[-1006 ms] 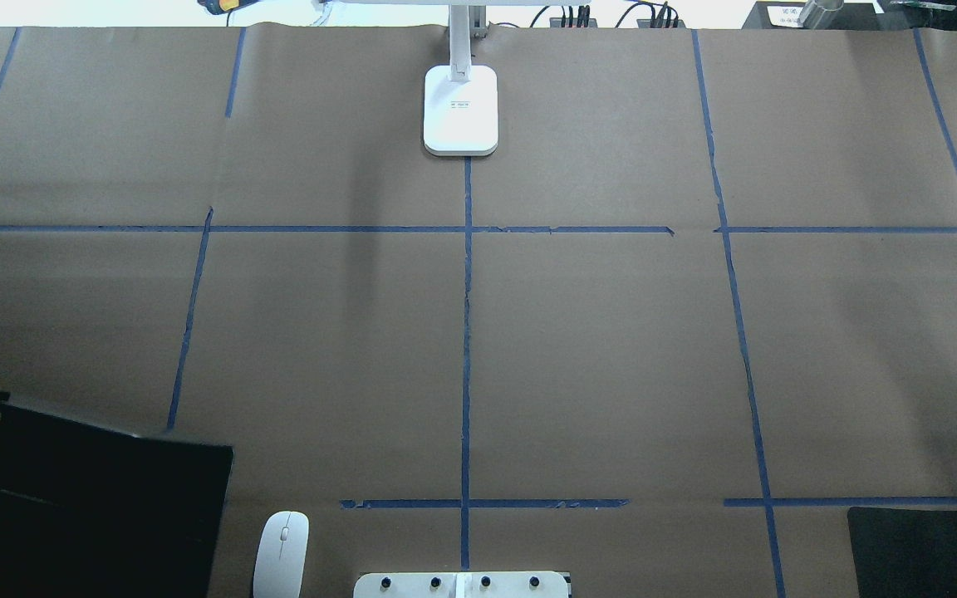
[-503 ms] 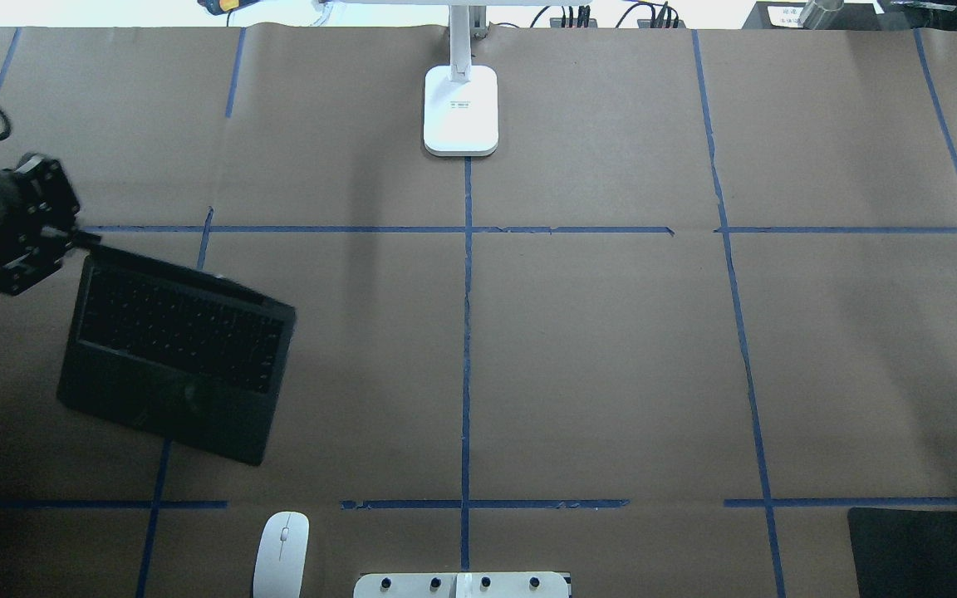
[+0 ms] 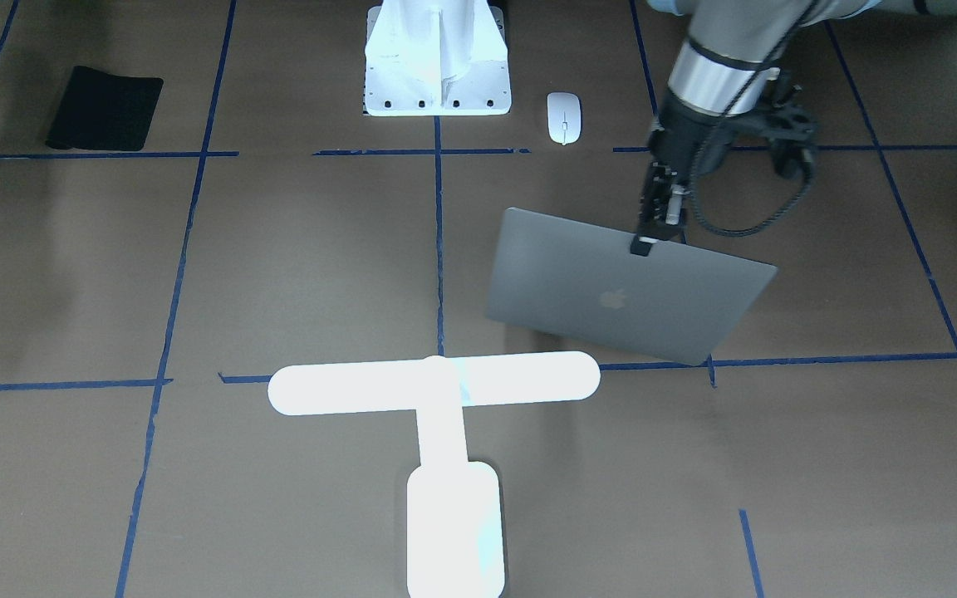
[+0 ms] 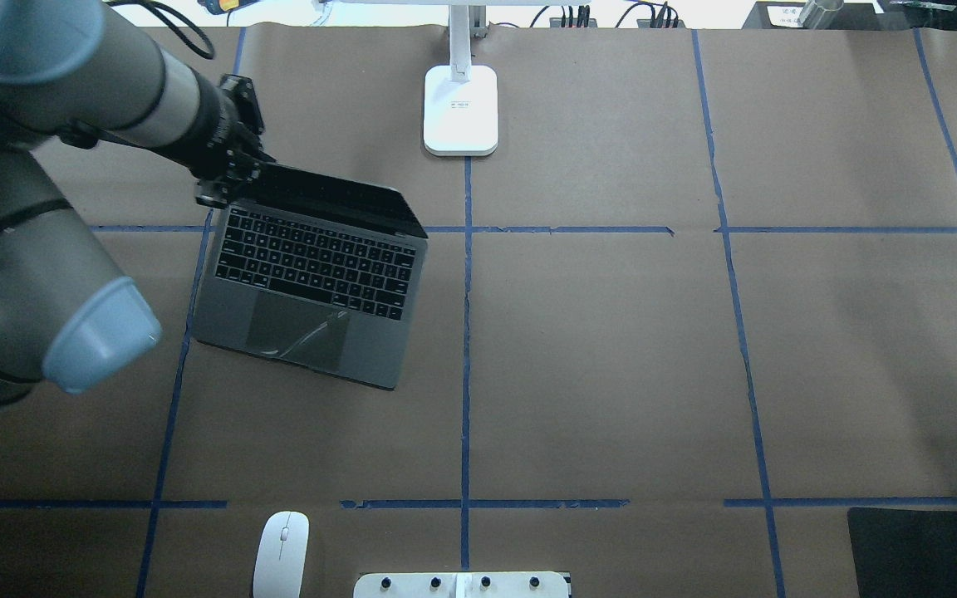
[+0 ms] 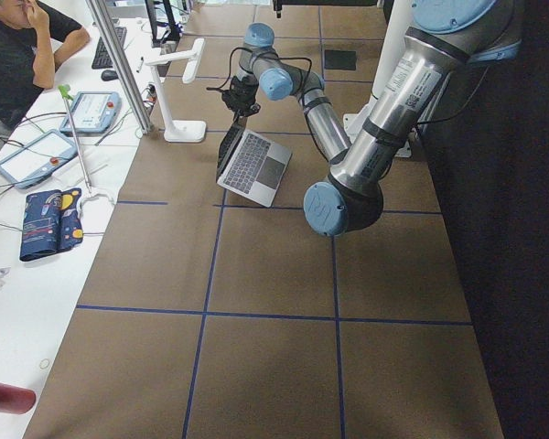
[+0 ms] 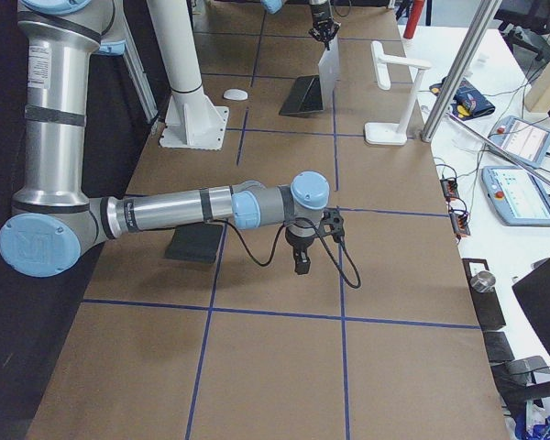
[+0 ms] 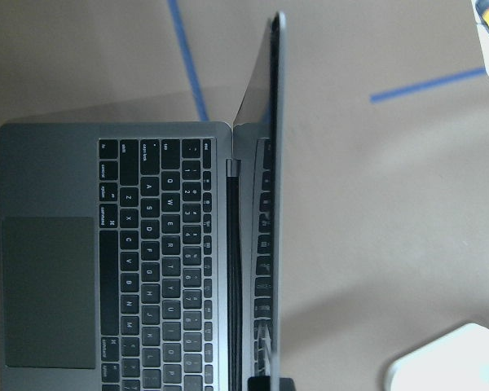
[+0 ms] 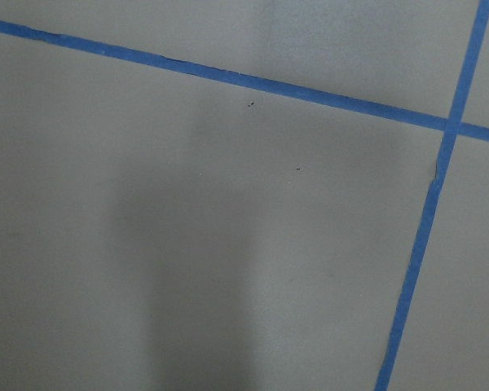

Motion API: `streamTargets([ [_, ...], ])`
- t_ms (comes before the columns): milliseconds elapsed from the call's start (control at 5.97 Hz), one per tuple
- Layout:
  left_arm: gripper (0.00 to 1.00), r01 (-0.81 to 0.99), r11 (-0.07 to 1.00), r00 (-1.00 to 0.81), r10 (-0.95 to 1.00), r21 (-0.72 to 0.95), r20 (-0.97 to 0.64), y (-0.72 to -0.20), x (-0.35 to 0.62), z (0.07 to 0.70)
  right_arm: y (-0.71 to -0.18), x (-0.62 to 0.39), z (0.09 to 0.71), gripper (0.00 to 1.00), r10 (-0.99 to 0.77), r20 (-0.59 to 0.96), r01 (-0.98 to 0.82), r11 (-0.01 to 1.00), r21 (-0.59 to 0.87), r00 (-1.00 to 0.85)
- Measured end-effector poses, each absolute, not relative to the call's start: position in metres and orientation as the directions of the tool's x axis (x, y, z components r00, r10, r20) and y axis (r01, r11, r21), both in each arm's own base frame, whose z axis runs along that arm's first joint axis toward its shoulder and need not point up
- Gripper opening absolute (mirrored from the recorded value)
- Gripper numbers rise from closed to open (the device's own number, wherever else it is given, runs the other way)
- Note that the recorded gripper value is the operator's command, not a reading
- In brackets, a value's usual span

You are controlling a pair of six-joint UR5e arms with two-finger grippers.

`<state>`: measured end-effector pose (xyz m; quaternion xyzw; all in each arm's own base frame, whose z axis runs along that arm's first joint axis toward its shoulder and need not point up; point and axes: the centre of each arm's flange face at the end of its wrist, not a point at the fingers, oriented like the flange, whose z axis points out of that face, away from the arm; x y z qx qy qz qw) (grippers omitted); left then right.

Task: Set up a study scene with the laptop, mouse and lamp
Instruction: 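Lift the laptop lid open with the left gripper, carrying it toward the lamp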

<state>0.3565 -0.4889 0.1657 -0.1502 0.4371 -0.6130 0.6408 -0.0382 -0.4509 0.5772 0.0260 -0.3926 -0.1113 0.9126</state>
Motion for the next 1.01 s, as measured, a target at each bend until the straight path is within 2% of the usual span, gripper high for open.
streamTargets([
  [335, 0.00, 0.634, 0.092, -0.260, -0.910, -0.768, -0.324, -0.463, 0.433, 0.120, -0.451, -0.038, 0.577, 1.00, -0.225, 0.711, 0.184, 0.974, 0.136, 0.667],
  [671, 0.00, 0.648, 0.032, -0.317, -0.897, -0.761, -0.308, -0.476, 0.458, 0.111, -0.449, -0.037, 0.578, 1.00, -0.222, 0.711, 0.182, 0.974, 0.133, 0.667],
  [838, 0.05, 0.664, 0.015, -0.333, -0.889, -0.748, -0.314, -0.485, 0.467, 0.113, -0.449, -0.038, 0.578, 1.00, -0.221, 0.711, 0.182, 0.974, 0.132, 0.667],
  [1006, 0.65, 0.667, 0.003, -0.343, -0.886, -0.745, -0.311, -0.489, 0.471, 0.114, -0.449, -0.038, 0.579, 1.00, -0.219, 0.711, 0.182, 0.975, 0.130, 0.668],
])
